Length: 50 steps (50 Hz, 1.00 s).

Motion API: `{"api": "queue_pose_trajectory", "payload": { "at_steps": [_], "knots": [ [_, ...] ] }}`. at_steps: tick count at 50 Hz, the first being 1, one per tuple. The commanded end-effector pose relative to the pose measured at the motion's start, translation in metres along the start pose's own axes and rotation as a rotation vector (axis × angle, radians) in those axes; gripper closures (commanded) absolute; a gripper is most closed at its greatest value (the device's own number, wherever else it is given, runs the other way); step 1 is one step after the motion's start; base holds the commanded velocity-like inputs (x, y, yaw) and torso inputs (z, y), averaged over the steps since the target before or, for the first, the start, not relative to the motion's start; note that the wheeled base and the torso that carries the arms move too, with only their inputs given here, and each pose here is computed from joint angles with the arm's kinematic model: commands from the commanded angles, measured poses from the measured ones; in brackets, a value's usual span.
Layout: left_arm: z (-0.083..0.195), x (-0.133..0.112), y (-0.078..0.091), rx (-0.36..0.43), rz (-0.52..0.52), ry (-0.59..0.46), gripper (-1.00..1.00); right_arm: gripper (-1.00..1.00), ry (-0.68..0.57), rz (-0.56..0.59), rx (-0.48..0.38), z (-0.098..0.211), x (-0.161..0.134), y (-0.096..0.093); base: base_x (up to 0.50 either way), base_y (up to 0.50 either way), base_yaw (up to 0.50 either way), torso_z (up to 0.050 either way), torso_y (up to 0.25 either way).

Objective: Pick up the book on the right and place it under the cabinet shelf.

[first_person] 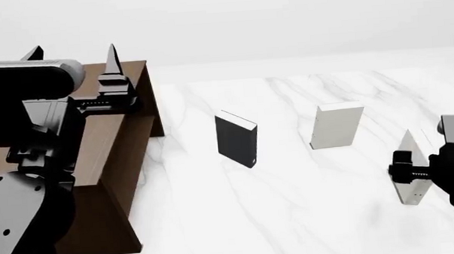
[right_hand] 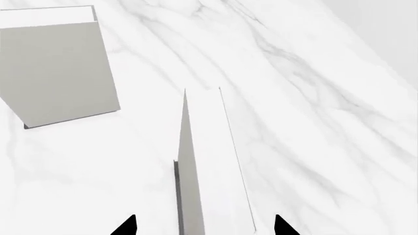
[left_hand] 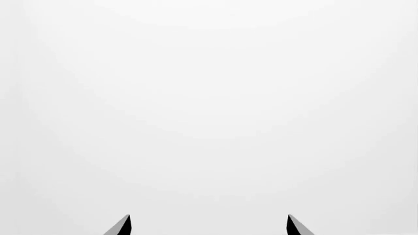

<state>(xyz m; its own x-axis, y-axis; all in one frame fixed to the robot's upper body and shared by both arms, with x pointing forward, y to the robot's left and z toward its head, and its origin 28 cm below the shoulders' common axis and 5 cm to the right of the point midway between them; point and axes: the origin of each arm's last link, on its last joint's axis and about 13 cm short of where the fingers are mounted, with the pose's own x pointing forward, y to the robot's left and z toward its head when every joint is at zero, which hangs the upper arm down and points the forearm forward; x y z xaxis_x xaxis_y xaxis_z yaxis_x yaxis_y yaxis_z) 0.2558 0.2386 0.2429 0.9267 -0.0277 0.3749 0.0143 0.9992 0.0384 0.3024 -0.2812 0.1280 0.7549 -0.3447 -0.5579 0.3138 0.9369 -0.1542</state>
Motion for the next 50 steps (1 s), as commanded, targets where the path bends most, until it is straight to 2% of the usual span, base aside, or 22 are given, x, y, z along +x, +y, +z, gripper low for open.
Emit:
{"api": "queue_pose_trajectory", "payload": {
  "at_steps": [1,3,4,30,50],
  "knots": [
    [0.000,-0.001,0.000,-0.002,-0.002,-0.002,-1.00,-1.00,0.010,-0.005,0.003,-0.004,0.001,-0.001,0.00,0.00,0.00,0.000,0.000],
    [0.001,-0.001,0.000,-0.002,-0.002,-0.003,-1.00,-1.00,0.012,-0.005,0.004,-0.005,0.002,-0.001,0.00,0.00,0.00,0.000,0.000],
    [0.001,-0.001,0.000,-0.002,-0.002,-0.003,-1.00,1.00,0.013,-0.005,0.004,-0.005,0.002,-0.002,0.00,0.00,0.00,0.000,0.000],
    [0.001,-0.002,0.001,-0.006,-0.002,-0.008,-1.00,1.00,-0.036,-0.001,-0.018,0.006,-0.005,0.002,0.00,0.00,0.00,0.000,0.000],
    [0.005,-0.002,0.004,-0.010,0.005,-0.020,-1.00,1.00,-0.218,0.027,-0.086,0.065,-0.049,0.009,0.00,0.00,0.00,0.000,0.002]
  ]
}}
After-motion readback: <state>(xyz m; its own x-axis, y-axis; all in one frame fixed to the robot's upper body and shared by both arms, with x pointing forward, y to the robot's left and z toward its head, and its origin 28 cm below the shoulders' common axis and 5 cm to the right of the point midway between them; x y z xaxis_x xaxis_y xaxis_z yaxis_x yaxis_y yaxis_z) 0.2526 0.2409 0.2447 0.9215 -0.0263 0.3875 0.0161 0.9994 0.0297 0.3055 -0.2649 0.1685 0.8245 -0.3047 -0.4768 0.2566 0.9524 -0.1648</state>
